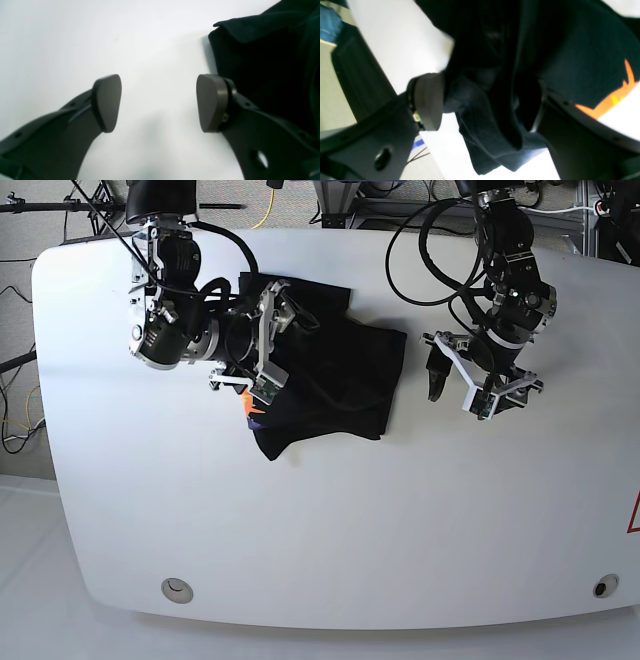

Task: Fold the T-shirt properly
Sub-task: 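Grasp the shirt's folded edge with the right gripper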

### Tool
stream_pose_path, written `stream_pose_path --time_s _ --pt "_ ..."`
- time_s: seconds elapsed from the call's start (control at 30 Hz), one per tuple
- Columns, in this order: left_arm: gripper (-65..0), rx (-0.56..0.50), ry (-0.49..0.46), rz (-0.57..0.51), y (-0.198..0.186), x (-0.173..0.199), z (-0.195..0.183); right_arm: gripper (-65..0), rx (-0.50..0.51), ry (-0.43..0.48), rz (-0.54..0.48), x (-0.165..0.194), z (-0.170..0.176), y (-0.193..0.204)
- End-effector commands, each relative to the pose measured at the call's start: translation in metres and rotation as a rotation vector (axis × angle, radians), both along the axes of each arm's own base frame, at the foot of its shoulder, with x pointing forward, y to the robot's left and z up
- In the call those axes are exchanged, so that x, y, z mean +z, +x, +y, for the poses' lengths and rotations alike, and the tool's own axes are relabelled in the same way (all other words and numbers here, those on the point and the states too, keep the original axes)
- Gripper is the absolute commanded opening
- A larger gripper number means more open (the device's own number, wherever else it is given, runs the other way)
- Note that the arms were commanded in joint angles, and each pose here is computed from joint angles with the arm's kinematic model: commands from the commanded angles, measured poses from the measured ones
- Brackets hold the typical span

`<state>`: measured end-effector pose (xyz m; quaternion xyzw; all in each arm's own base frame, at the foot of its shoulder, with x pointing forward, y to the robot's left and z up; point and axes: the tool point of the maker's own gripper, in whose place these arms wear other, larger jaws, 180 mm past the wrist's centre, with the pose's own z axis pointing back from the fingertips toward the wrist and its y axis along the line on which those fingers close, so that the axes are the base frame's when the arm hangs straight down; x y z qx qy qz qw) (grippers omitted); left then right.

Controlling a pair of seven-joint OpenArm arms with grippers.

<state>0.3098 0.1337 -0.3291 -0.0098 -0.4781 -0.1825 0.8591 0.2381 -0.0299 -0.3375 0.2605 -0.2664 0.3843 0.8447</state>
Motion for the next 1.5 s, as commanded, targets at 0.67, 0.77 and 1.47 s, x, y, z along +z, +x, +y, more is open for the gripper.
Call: stream_pose_path --time_s 0.67,0.77,1.47 --pt "-22.3 -0.006 -0.011 -0.044 0.005 0.011 -0.002 -21.9 0.138 0.086 -0.001 0.009 0.053 -0.022" --pt "-22.3 -0.006 -0.011 -0.042 0.004 0.011 -0.002 -21.9 0.138 0.086 -0.001 0.009 0.053 -0.022" --pt "-22.3 -0.004 -0.012 -0.041 0.004 0.01 -0.002 -21.9 0.06 0.011 -0.055 0.013 0.01 0.005"
